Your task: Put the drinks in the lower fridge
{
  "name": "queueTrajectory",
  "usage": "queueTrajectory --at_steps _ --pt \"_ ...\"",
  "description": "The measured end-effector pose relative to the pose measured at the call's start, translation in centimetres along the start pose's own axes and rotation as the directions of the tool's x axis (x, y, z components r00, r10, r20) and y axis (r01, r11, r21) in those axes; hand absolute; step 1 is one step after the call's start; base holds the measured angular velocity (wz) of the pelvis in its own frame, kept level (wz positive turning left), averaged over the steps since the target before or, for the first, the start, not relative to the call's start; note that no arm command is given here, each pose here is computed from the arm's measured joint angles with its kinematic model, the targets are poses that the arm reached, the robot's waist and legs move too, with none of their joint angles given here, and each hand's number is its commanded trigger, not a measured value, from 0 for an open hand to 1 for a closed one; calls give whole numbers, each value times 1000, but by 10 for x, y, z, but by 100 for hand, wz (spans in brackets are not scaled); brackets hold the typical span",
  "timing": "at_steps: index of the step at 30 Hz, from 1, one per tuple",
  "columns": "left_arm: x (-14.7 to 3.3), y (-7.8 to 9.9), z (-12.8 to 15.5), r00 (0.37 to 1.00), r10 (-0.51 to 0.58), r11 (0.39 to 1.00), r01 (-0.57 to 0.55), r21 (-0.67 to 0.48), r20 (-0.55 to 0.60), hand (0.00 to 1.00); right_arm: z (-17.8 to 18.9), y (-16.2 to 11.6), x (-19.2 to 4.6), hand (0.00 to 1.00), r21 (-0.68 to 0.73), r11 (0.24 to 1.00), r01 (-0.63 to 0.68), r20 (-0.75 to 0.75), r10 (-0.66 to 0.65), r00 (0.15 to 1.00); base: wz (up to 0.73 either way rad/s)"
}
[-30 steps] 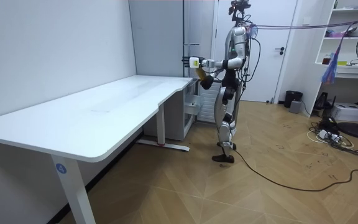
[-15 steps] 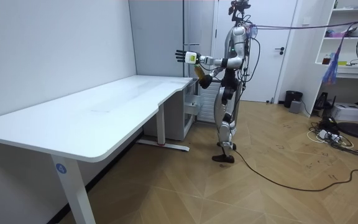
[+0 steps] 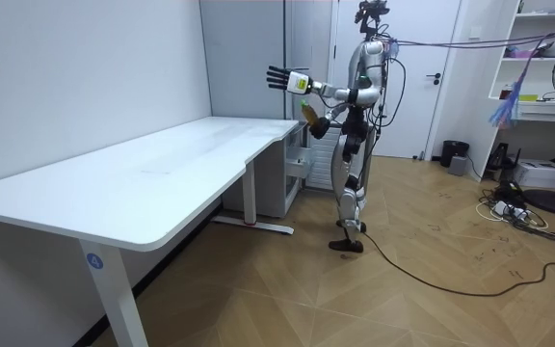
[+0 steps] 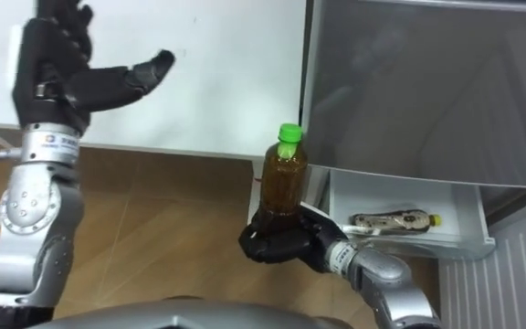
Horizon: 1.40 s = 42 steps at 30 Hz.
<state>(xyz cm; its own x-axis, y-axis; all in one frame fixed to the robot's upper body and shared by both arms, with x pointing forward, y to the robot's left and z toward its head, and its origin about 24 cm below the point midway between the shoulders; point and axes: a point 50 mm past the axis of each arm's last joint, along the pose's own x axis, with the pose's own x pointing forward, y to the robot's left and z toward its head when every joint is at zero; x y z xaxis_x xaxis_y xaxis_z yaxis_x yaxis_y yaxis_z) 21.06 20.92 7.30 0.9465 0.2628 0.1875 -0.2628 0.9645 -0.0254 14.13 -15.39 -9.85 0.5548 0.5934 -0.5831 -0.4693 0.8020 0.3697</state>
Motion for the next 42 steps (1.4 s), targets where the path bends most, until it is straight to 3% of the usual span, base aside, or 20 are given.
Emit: queueTrajectory --at_steps 6,16,21,28,40,42 --pt "-4 25 -19 986 150 988 -146 55 -76 0 -7 -4 -7 100 23 999 45 -10 -45 999 2" --pt "-25 44 -57 927 294 953 -265 149 -233 0 -14 -7 -11 100 31 994 101 -29 -100 995 1" --pt "-55 60 -98 825 381 923 -314 222 -417 0 -16 -8 -13 100 33 992 124 -37 -123 992 -6" --pt "-90 70 -129 694 431 902 -329 278 -577 0 -19 -8 -14 100 43 989 141 -55 -138 989 0" --pt "-147 76 -168 480 394 919 -188 346 -784 0 -32 -10 -15 100 81 980 180 -117 -170 978 0" --pt "-164 77 -176 415 369 929 -137 344 -832 0 -38 -12 -15 100 96 976 195 -148 -180 973 0"
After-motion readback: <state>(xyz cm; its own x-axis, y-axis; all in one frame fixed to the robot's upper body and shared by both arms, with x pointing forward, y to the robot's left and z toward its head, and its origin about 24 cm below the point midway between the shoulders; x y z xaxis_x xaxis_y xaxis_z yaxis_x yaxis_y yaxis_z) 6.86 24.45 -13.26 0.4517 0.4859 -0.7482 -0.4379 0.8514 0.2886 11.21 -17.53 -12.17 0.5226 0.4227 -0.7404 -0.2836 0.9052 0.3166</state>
